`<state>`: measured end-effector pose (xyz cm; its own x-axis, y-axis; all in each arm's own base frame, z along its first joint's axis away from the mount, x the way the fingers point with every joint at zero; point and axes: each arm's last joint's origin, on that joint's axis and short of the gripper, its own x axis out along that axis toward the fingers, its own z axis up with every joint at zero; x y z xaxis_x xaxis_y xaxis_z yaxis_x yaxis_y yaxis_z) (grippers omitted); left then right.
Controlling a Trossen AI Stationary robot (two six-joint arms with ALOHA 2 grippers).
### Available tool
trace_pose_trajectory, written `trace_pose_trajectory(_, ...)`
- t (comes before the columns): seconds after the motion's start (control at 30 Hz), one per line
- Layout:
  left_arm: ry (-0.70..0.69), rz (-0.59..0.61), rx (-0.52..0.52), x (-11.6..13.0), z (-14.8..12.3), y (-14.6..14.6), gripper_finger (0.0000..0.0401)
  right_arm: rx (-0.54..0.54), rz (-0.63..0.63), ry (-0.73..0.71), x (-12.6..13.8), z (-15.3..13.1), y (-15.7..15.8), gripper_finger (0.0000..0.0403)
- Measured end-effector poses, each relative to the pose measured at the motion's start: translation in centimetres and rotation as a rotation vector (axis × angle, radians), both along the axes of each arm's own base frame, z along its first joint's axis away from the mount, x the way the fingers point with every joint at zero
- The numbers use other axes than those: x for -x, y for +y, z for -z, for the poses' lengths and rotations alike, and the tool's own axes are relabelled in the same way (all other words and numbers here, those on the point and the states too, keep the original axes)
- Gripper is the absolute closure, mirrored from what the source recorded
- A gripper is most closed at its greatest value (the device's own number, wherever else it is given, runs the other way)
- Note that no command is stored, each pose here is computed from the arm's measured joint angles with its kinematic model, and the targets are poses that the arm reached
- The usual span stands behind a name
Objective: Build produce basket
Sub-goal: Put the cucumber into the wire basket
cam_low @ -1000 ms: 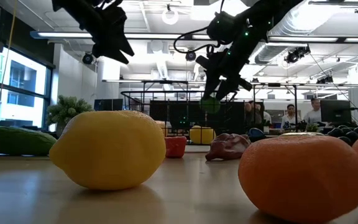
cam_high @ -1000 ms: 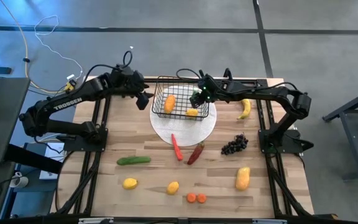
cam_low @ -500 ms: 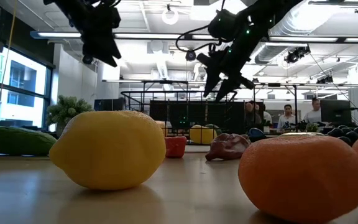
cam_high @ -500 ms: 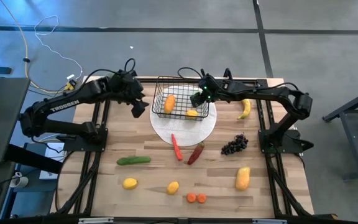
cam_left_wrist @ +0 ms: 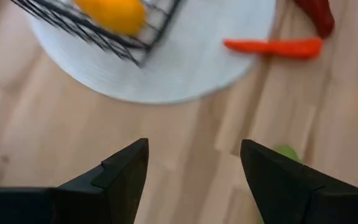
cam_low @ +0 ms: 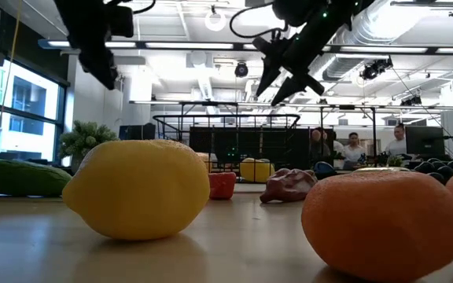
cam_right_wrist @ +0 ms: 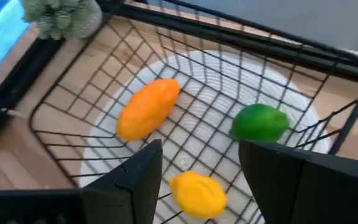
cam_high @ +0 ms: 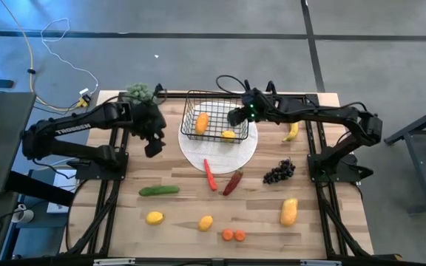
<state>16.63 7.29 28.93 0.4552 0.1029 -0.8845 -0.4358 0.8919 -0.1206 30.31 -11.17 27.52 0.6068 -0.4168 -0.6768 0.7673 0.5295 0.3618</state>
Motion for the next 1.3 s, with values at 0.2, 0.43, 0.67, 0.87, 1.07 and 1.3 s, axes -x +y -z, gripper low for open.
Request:
trace_pose_trajectory(0.2, 0.035, 0.053, 0.069, -0.6, 0.2, -2.8, 0.0158, -0.004, -0.049, -0.002, -0.6, 0.0, 1.8, 0.0210)
trace_pose_trajectory(0.43, 0.051, 0.137, 0.111, -1.2, 0.3, -6.5, 0.0158, -0.029, -0.123, -0.006, -0.7, -0.3, 3.3, 0.0210)
trace_pose_trajectory(0.67, 0.080, 0.176, 0.114, -1.3, 1.8, -10.1, 0.0158, -0.002, -0.178, -0.031, 0.4, -2.0, 4.6, 0.0210)
trace_pose_trajectory(0.87, 0.101, 0.169, 0.160, -1.1, 4.6, -12.3, 0.0158, 0.005, -0.195, -0.058, 1.8, -3.5, 5.3, 0.0210)
trace_pose_trajectory(1.07, 0.147, 0.150, 0.173, -1.5, 7.2, -13.2, 0.0158, -0.001, -0.208, -0.035, 2.6, -3.8, 5.9, 0.0210)
trace_pose_trajectory(1.3, 0.232, 0.144, 0.149, -2.7, 9.3, -13.7, 0.0158, -0.019, -0.220, 0.029, 2.9, -3.4, 6.3, 0.0210)
